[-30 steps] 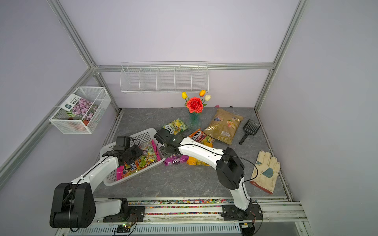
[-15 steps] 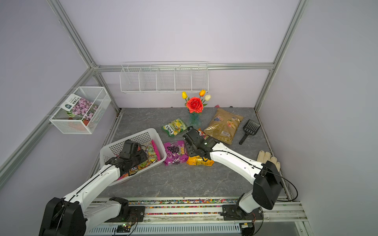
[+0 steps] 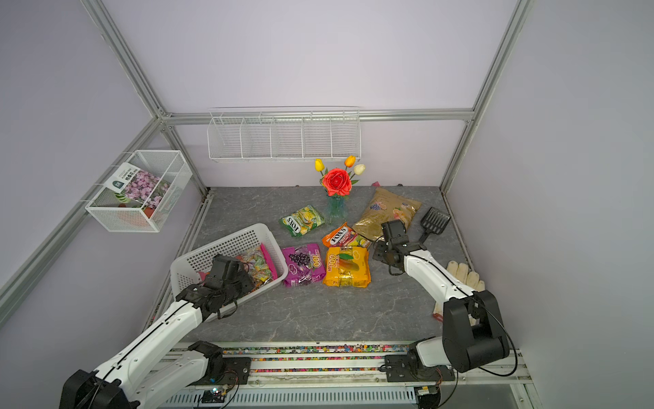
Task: Put the candies in the basket
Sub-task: Adjust the candy in the basket.
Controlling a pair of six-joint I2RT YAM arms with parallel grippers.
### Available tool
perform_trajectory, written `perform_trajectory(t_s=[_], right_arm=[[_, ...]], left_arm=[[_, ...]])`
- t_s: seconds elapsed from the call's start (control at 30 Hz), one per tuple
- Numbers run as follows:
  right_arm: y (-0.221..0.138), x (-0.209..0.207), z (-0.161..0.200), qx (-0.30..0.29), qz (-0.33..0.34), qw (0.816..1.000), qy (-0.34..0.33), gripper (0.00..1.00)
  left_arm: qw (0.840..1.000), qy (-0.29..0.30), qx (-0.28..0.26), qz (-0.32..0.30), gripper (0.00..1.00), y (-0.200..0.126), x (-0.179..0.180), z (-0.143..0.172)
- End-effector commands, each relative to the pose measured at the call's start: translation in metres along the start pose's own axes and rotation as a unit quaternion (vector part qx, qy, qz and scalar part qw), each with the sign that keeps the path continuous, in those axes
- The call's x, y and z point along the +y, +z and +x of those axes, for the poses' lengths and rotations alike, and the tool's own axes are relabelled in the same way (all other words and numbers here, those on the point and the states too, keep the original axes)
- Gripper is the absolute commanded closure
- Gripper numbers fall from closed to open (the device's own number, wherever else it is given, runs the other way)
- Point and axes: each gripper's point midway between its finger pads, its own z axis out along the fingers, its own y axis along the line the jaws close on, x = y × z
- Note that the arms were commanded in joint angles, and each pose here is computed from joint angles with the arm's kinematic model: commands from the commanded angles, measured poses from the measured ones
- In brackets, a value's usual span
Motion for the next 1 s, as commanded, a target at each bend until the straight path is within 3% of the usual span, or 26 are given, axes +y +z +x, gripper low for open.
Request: perform_trajectory(t_s=[0.0,0.2,0.47,0.77,0.97], right_arm=[[0.006,0.007,-0.022,-0.029,-0.046,0.998,0.037,0.41],[0.035,-0.017,-0.041,-0.015,-0.063,0.991,0.117,0.40],[0.056,-0.052,-0.051,-0.016,-0.064,0.983,0.170,0.33],[0.076,-0.057,-0.051,-0.010,-0.121,0.976,0.181,0.31],[0.090,-0.044,-0.056,-0.018,-0.173,0.970,0.171,0.34]], left_arm=[[1.000,-0.002,0.015,-0.023,0.45,0.009,0.008,0.008],[0.999,0.002,0.037,-0.032,0.45,0.024,0.003,0.011],[0.998,0.016,0.060,-0.031,0.46,0.034,-0.002,0.017],[0.996,0.018,0.080,0.019,0.45,0.035,-0.020,0.018],[0.995,0.021,0.068,0.069,0.41,0.017,-0.038,0.004]])
